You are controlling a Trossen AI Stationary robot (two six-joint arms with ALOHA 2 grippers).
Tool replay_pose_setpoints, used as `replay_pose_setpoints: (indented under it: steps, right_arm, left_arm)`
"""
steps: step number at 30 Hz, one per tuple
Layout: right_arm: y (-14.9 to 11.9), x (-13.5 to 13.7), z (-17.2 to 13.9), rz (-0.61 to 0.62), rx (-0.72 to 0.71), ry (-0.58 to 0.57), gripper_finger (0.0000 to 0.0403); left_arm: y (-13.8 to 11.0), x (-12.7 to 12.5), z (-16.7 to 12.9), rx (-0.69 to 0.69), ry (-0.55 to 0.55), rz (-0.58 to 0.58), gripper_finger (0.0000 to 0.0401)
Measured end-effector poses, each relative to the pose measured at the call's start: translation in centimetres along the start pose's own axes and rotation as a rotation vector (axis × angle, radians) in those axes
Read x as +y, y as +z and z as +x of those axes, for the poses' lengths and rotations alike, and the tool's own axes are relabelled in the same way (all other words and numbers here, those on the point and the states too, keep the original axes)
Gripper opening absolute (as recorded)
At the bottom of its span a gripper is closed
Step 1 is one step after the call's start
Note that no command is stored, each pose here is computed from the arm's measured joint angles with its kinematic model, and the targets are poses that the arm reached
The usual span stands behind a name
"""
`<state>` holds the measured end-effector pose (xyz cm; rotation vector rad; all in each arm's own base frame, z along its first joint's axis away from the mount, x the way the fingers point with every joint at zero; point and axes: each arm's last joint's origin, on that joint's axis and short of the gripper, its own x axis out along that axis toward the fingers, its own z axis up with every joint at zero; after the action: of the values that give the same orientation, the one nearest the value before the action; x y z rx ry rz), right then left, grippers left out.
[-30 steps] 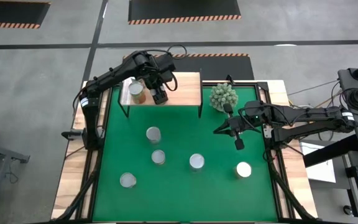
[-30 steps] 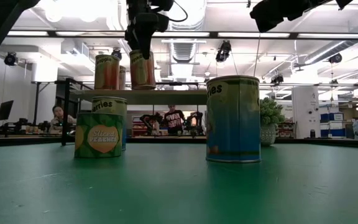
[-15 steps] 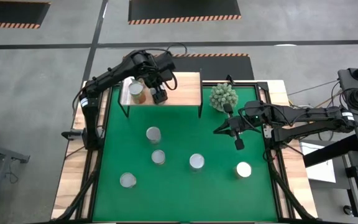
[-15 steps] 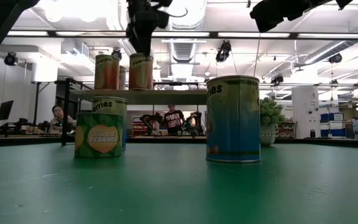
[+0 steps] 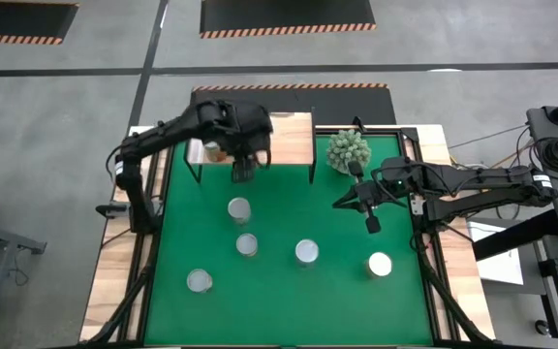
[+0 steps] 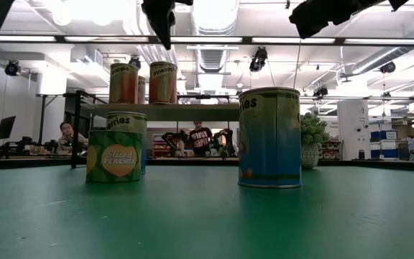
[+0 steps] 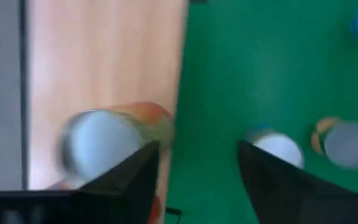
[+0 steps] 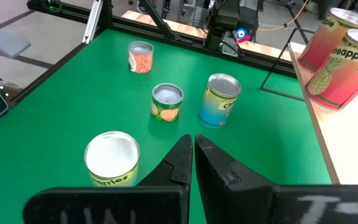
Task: Pick and place cans onto a shelf
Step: Put the canned pineapple on the shelf
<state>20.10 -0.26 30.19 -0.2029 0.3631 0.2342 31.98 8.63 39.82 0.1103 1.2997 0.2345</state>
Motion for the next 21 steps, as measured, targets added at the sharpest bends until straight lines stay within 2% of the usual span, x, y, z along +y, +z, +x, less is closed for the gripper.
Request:
replay_pose_setpoints:
  steps: [4, 8, 10, 15, 21]
  right_arm:
    - [-0.1, 0.0, 0.0, 0.005, 0.008, 0.003, 0.0009]
    - [-0.1, 0.0, 0.0, 0.009, 0.007, 0.002, 0.0009]
    - [-0.1, 0.0, 0.0, 0.009, 0.007, 0.002, 0.0009]
    - [-0.1, 0.0, 0.0, 0.003, 0.005, 0.002, 0.0009]
    - [0.0, 0.0, 0.0, 0.0, 0.003, 0.001, 0.0009]
  left_arm:
    - [-0.7, -1.2, 2.5, 0.113, -0.012, 0.06, 0.0097]
    - [-1.4, -0.6, 4.6, 0.216, 0.097, 0.052, 0.0016]
    - [-1.6, -0.1, 5.3, 0.239, 0.132, 0.039, 0.0009]
    - [-1.9, 0.9, 5.5, 0.246, 0.143, -0.004, 0.0023]
    - [-1.7, 1.6, 4.7, 0.211, 0.156, -0.054, 0.0004]
